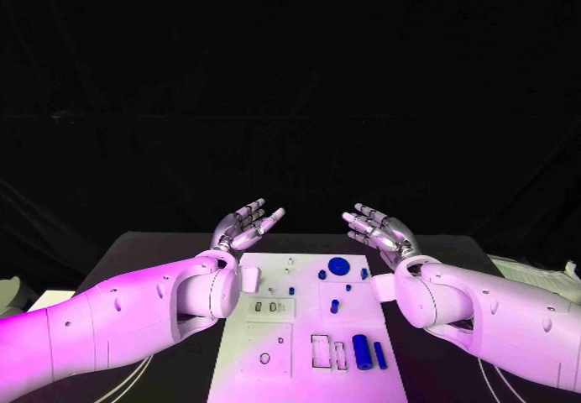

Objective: Assemble the parts on the task board

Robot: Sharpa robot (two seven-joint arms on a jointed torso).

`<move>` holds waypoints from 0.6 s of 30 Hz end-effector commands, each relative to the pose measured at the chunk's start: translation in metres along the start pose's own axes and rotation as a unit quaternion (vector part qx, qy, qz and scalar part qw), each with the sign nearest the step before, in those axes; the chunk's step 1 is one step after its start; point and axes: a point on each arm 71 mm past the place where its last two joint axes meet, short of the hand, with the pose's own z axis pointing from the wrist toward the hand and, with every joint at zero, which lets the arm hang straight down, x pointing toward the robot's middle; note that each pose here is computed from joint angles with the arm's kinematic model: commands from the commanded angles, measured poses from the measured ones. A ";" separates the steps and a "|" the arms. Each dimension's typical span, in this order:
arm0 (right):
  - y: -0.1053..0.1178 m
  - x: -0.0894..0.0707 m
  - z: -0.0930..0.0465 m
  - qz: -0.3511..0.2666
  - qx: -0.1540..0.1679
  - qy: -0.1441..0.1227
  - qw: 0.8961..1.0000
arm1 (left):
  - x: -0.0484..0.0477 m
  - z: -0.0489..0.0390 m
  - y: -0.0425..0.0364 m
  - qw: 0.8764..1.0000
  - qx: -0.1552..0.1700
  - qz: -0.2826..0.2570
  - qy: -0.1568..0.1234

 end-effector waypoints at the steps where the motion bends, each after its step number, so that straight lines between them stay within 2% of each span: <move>1: -0.002 0.012 0.002 -0.012 0.009 0.099 0.995 | 0.0062 0.0014 -0.0010 0.999 -0.003 -0.028 0.039; 7: -0.003 0.013 0.003 -0.017 0.013 0.116 0.993 | 0.0062 0.0014 -0.0010 0.999 -0.003 -0.028 0.039; 8: 0.003 -0.007 0.009 -0.106 -0.042 0.078 0.990 | -0.0061 0.0020 -0.0023 0.999 0.005 -0.025 0.030; 13: 0.009 -0.012 0.011 -0.190 -0.080 0.082 0.975 | -0.0118 -0.0006 -0.0040 0.999 0.006 -0.031 0.041; 18: 0.021 -0.013 0.014 -0.276 -0.118 0.093 0.949 | -0.0141 -0.0087 -0.0085 0.996 0.001 -0.049 0.073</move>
